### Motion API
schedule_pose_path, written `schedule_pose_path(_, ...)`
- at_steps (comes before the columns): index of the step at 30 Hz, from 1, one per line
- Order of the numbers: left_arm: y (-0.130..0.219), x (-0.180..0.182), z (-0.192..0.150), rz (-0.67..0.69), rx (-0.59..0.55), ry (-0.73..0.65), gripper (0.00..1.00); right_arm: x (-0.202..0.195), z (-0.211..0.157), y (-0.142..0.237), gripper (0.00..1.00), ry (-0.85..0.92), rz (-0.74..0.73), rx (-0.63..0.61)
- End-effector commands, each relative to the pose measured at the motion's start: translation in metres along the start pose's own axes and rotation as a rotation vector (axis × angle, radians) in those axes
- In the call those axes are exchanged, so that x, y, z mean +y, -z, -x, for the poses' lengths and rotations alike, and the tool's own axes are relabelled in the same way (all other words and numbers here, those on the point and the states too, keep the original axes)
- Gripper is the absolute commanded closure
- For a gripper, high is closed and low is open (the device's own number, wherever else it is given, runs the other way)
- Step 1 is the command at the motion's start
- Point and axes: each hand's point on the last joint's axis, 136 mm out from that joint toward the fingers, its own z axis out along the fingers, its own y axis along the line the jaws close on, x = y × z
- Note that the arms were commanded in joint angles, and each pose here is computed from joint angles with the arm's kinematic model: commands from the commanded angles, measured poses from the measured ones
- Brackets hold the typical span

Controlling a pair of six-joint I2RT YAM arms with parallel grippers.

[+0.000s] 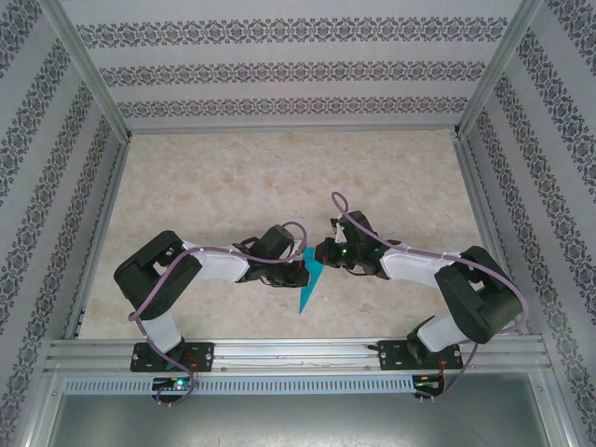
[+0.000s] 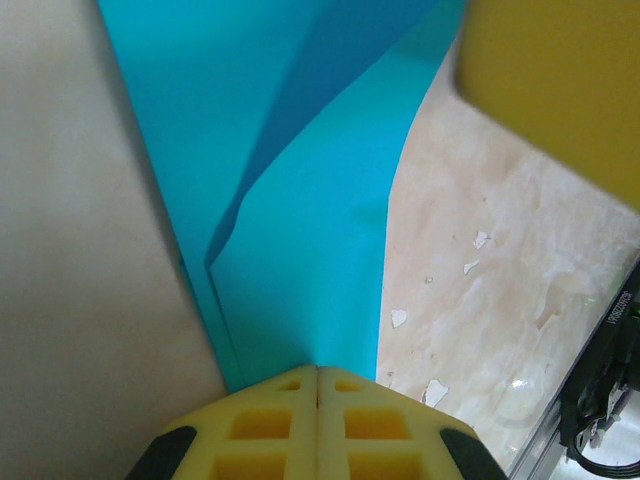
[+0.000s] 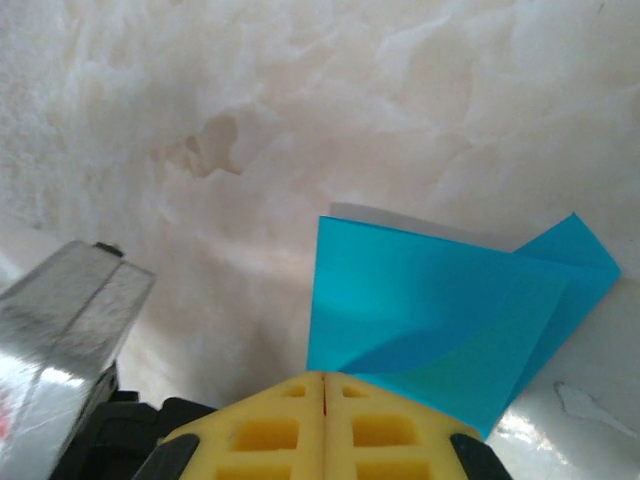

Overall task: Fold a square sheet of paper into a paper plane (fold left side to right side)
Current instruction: Perform the fifth fold on the wing at the bottom-center of the table.

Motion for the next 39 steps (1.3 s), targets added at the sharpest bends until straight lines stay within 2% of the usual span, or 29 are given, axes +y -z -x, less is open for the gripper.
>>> schedule_pose_path(1,-0.003,0.067,-0.039,0.256,0.088,0.052,1.00,0.001,0.006,-0.006,1.00,0.026,-0.003,0.005)
schedule_pose_path(15,-0.003,0.083,-0.051,0.310,0.125,0.057,1.00,-0.040,0.018,-0.024,1.00,-0.021,-0.062,0.032)
schedule_pose_path(39,-0.004,0.098,-0.062,0.347,0.145,0.071,1.00,-0.071,0.060,-0.014,1.00,-0.098,-0.065,-0.021)
